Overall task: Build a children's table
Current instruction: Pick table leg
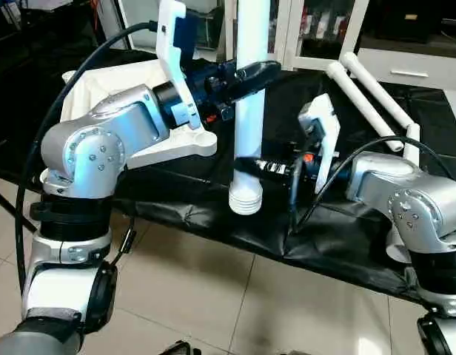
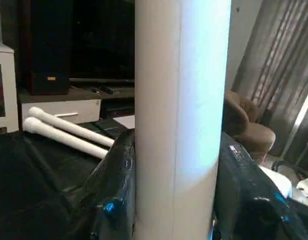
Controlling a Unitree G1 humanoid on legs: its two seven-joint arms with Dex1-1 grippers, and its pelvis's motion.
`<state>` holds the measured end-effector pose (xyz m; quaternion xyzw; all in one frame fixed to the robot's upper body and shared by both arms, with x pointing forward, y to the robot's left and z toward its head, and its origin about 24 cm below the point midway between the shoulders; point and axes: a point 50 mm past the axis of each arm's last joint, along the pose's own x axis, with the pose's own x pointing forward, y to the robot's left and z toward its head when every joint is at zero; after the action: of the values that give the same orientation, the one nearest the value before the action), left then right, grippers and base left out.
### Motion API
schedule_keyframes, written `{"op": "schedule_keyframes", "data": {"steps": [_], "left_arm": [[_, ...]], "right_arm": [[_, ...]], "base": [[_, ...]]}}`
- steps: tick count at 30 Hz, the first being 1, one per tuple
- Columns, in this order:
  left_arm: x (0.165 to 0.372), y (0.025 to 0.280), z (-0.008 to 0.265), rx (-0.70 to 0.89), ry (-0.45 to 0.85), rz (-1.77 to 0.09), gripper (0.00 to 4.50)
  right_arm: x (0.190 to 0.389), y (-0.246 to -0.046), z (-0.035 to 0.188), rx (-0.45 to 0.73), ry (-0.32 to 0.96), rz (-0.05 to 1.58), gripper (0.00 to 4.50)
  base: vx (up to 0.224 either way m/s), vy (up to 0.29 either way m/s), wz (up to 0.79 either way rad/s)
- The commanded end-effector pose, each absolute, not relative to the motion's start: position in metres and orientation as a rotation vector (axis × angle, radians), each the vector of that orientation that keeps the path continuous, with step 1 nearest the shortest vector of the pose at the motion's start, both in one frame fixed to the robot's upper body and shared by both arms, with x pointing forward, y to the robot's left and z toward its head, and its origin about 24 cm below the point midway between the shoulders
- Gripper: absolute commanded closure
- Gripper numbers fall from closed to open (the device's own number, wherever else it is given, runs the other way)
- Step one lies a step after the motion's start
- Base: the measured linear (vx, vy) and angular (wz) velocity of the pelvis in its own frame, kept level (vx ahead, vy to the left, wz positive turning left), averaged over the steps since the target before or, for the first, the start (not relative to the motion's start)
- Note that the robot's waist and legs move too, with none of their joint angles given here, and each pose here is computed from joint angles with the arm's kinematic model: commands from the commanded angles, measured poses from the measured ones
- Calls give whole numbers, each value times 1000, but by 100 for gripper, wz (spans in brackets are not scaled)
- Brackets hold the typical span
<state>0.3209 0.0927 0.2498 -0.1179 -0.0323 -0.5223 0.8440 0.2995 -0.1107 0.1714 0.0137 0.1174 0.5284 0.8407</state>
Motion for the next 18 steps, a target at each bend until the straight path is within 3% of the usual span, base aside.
{"op": "schedule_keyframes", "data": {"steps": [1,15,16,18], "left_arm": [[319,90,252,-197,-98,-1115,277],[317,84,244,-102,-92,-1151,277],[317,84,244,-98,-94,-1154,277],[317,84,245,-95,-97,-1156,277]], "right_arm": [[303,-107,171,-13,299,1074,172],[307,-92,170,-51,401,1031,172],[307,-91,169,-56,407,1032,199],[306,-90,168,-59,413,1031,199]], "base": [[0,0,0],[0,0,0],[0,0,0],[0,0,0]]}}
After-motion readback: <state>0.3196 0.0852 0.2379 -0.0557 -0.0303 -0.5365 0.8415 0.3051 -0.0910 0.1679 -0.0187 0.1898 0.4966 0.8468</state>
